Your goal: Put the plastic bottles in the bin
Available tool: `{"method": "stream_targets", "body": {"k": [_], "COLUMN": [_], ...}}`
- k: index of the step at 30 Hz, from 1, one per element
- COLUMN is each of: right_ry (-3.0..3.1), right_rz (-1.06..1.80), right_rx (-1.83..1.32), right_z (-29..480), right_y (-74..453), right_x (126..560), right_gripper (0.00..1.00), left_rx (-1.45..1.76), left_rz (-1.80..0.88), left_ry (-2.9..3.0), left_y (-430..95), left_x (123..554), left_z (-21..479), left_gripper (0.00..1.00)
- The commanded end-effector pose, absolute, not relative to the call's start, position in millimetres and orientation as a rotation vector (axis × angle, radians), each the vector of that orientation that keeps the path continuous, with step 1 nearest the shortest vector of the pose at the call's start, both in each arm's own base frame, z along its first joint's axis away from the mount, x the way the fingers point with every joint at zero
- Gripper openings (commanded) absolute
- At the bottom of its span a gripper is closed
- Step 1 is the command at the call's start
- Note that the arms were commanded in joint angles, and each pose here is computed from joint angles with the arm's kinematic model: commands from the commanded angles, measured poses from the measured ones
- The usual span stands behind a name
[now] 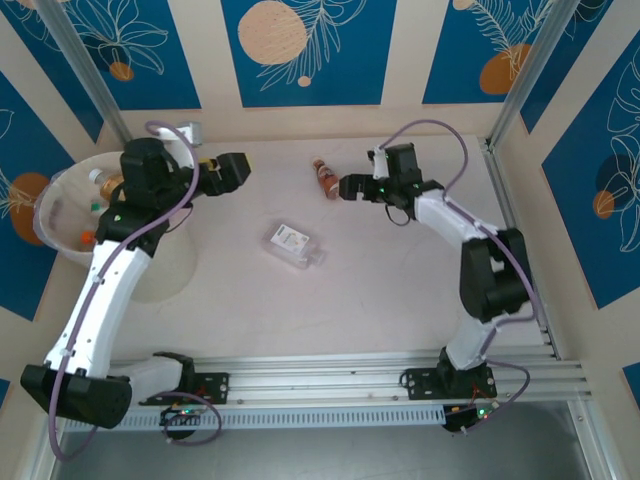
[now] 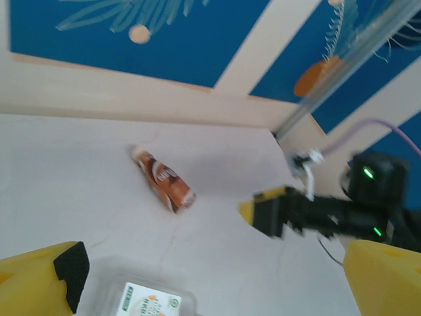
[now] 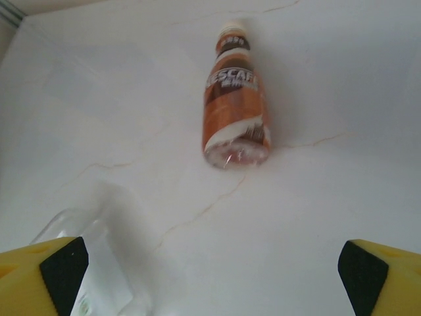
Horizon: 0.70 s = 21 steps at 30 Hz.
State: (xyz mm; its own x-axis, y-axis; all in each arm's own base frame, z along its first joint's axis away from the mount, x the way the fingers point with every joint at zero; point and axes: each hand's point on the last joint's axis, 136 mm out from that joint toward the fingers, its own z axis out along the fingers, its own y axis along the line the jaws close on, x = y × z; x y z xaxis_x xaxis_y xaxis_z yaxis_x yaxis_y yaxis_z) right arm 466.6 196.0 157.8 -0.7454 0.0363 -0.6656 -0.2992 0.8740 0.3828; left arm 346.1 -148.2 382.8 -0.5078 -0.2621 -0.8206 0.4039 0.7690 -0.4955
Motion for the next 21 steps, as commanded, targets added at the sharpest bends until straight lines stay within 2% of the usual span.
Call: {"method": "stream_targets", "body": {"k": [1,8,16,19,21], "right_ry": [2.504,2.624,2.739,2.749,2.748], "right_rz": [0.543,0.498,0.406,0.349,0.337], "right_rx": [-0.286,-0.381,-0.413,-0.379,-0.361], "right_z": [123.6,93.8,54.0,44.7,45.1], "right_y": [203.8,230.1,251.8,251.8,251.2], "right_x": [474.3,518.5,532.6,536.9,537.8], "right_gripper": [1.00,1.00,0.96,0.86,0.73], "left_rx": [0.206,0.250,0.245,0.247,0.247], "left_rz": [-0.912,-1.028,-0.968,-0.963,-0.961], "left_ry": [1.909,1.933,1.945,1.957,1.965], "left_y": [-168.2,-183.9,-178.1,-178.3,-178.4], "left_x": [339.0,330.8,330.6,332.0,333.5], "left_z": [381.4,355.3,342.5,334.5,330.0], "left_gripper": [1.00,1.00,1.00,1.00,1.00]}}
